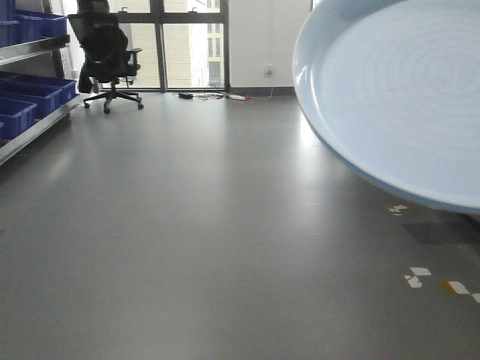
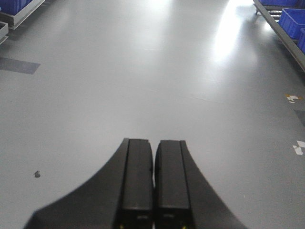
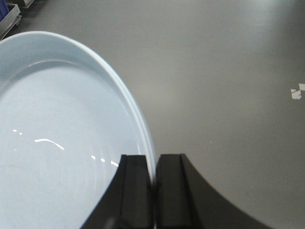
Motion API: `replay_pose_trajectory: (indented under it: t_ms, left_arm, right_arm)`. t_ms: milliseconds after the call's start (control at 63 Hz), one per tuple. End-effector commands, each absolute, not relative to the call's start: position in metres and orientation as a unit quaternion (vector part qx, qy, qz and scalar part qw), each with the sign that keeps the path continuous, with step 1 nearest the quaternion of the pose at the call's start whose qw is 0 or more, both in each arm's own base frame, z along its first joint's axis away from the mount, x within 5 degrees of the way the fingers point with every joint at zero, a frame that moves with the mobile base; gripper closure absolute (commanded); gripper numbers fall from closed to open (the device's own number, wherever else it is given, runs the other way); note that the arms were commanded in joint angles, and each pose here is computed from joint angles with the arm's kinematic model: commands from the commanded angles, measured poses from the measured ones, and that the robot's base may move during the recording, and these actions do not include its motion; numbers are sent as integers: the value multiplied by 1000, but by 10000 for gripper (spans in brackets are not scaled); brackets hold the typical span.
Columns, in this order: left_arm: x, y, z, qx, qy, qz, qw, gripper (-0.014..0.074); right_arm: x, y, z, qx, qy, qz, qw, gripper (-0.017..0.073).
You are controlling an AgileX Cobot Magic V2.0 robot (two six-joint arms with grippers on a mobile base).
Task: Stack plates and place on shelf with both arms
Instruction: 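Drive the base away from the table carrying the plate stack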
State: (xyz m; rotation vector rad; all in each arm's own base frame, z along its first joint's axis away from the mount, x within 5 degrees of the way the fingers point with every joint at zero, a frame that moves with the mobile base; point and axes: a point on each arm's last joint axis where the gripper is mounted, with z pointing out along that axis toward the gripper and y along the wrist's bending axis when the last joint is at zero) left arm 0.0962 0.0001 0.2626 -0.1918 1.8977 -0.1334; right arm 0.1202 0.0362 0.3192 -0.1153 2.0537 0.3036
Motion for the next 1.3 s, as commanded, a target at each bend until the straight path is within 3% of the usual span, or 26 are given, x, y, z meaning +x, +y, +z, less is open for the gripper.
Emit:
replay_pose_trajectory:
  t_ms: [0,1285]
  left_arm:
    - [99,-1,278,-78,779,-67,618,503]
    - [99,-1,278,-78,779,-67,618,503]
  right_arm:
    - [122,36,336,-45,819,135,557,511]
    - [122,36,336,-45,819,135,557,511]
